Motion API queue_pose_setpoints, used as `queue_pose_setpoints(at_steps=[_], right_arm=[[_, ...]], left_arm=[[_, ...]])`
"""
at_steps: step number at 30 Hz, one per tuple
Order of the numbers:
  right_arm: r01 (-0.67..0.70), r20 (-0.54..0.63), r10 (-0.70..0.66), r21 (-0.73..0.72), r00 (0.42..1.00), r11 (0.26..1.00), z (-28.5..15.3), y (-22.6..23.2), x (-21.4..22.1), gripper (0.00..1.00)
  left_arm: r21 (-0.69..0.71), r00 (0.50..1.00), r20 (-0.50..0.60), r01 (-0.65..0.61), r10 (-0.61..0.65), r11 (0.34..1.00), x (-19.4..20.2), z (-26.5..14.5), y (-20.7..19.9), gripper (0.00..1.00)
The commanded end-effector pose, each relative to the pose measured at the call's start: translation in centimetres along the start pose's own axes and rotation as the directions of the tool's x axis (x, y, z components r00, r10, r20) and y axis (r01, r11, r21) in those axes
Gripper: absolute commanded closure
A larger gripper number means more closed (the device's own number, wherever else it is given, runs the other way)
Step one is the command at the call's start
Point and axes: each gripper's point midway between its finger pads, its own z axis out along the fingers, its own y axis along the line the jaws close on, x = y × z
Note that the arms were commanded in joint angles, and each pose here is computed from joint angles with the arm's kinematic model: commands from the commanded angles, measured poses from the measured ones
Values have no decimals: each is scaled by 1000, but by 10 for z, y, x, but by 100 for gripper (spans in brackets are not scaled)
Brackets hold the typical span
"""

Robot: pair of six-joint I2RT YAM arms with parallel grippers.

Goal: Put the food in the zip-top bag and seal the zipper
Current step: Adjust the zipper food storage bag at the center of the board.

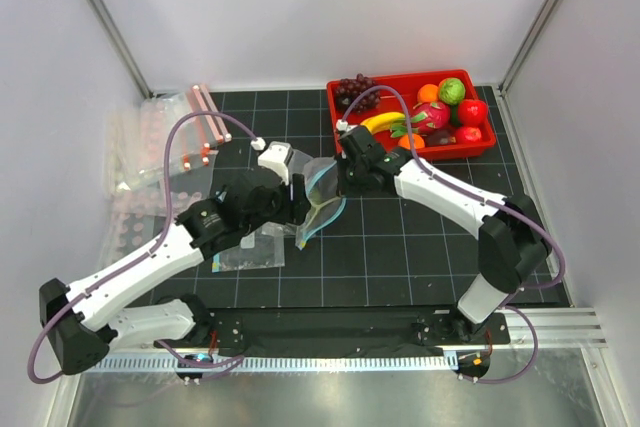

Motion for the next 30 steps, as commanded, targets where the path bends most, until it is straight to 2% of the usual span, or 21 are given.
queue_pose_setpoints(at_steps=[1, 3, 9, 13, 17, 18, 21, 22, 23, 27, 30], right_arm=[[-13, 82, 18, -61, 996, 998, -17, 14, -20, 99], [-17, 84, 22, -65, 996, 998, -18, 14, -21, 99], [-20, 87, 26, -71, 996, 997, -18, 15, -21, 99], [-23, 88, 29, -69, 996, 997, -18, 15, -21, 99], [-22, 75, 29, -102, 997, 994, -20, 20, -18, 99], [-23, 74, 30, -101, 997, 995, -19, 19, -18, 99], [-21, 79, 30, -105, 996, 994, -22, 20, -18, 99], [-20, 80, 28, -103, 996, 994, -22, 20, -18, 99], [-18, 86, 27, -103, 996, 995, -24, 19, -19, 98], [-12, 108, 23, -100, 994, 995, -33, 18, -22, 56], [-15, 175, 21, -38, 984, 999, -43, 5, -31, 50]], left_arm=[[42, 997, 80, -7, 4, 999, -13, 0, -13, 39], [54, 995, 101, -22, 17, 998, -16, 2, -19, 44], [24, 993, 110, -46, 43, 999, -18, 14, -22, 46], [-16, 994, 90, -65, 66, 998, -14, 26, -19, 53], [-41, 994, 59, -86, 88, 995, -10, 39, -19, 56], [-47, 994, 54, -89, 92, 995, -10, 41, -19, 60], [-67, 994, 34, -106, 108, 992, -7, 47, -17, 87], [-65, 994, 36, -105, 107, 992, -7, 47, -18, 100], [-67, 994, 37, -103, 106, 992, -7, 46, -16, 100], [-85, 993, 69, -86, 92, 993, -11, 42, -10, 100], [-99, 995, 68, -66, 73, 993, -19, 43, -3, 100]])
